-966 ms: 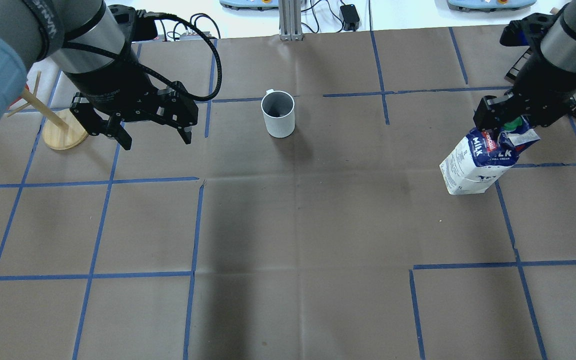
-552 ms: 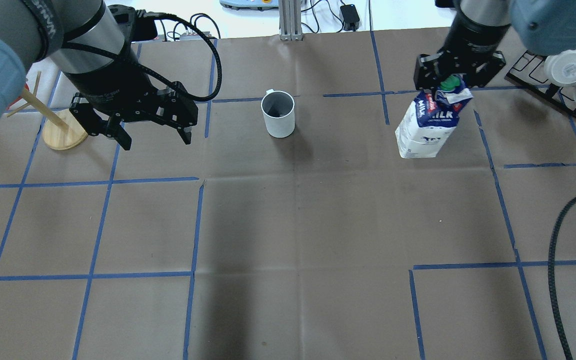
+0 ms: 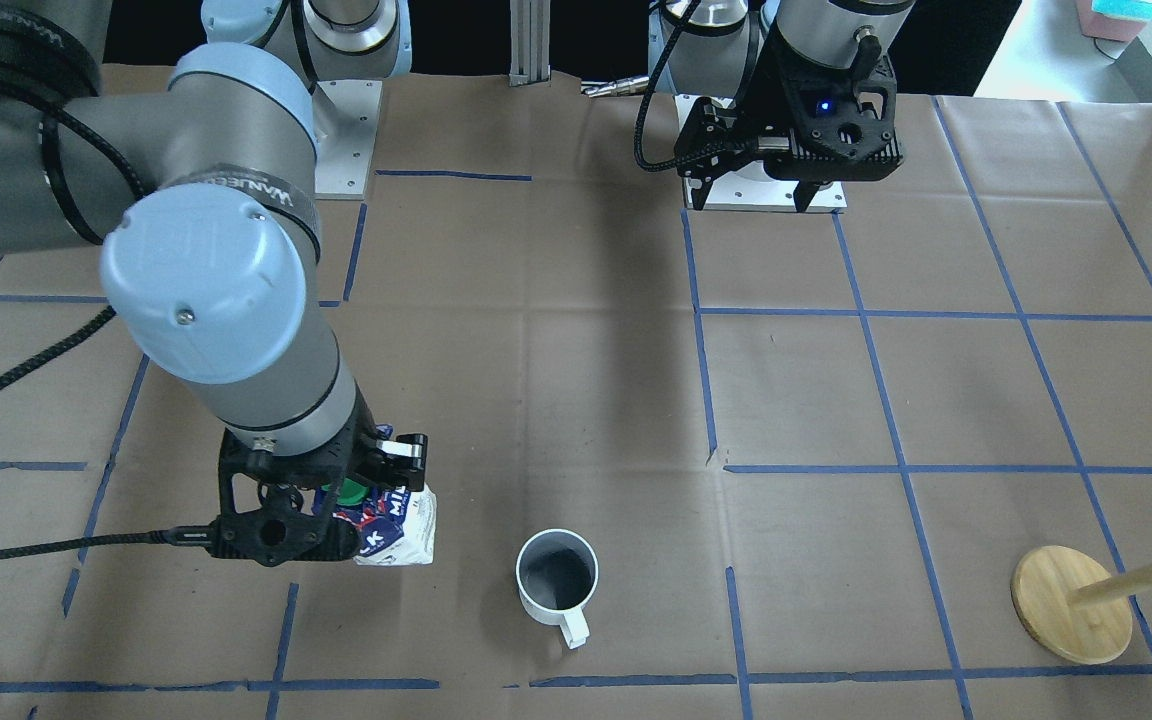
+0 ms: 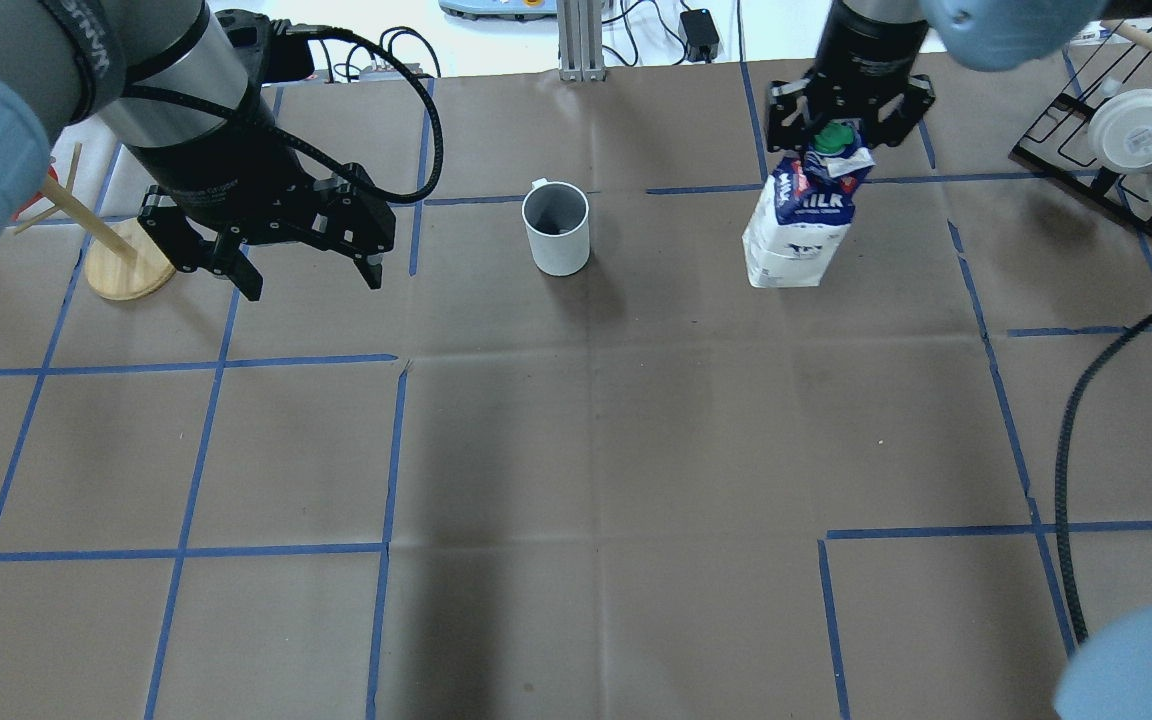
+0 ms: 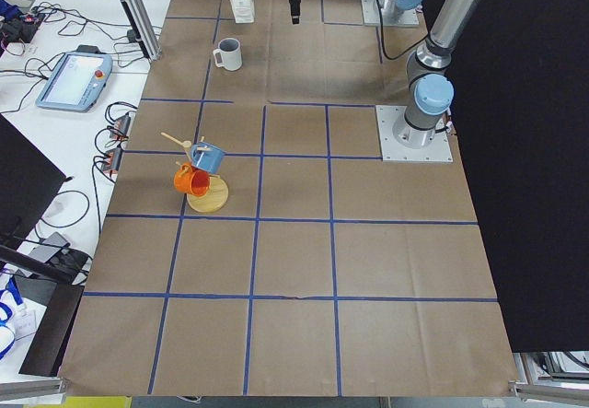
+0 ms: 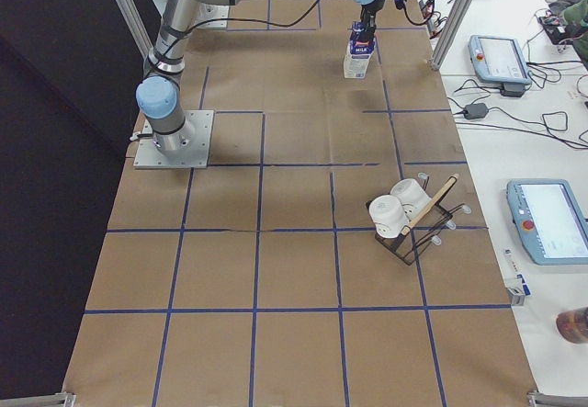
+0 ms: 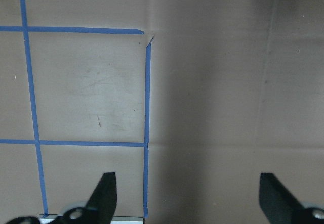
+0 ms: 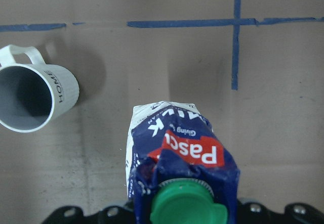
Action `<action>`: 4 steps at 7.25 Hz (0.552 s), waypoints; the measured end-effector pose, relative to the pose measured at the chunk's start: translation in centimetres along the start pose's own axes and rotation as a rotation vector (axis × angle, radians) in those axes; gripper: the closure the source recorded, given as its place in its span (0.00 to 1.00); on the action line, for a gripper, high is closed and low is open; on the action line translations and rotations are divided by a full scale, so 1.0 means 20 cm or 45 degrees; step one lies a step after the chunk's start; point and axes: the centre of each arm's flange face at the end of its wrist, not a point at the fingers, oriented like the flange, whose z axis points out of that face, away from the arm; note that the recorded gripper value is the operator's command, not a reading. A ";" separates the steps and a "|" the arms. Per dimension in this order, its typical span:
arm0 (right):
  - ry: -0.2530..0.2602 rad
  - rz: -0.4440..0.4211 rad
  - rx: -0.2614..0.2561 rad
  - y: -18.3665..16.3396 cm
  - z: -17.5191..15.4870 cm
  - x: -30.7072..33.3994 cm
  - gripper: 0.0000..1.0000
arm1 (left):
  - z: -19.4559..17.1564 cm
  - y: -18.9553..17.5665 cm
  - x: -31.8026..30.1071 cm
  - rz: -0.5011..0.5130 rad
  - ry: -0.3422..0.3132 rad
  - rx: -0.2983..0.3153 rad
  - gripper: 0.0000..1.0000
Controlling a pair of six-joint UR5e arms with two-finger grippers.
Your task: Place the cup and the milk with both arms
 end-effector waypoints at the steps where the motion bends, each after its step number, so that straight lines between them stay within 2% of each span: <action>1: 0.000 0.013 -0.002 -0.04 0.05 -0.08 0.58 | 0.00 0.00 0.00 0.000 -0.001 -0.001 0.01; 4: -0.005 0.030 -0.006 -0.13 0.18 -0.23 0.57 | 0.00 0.00 0.00 0.000 -0.003 0.000 0.00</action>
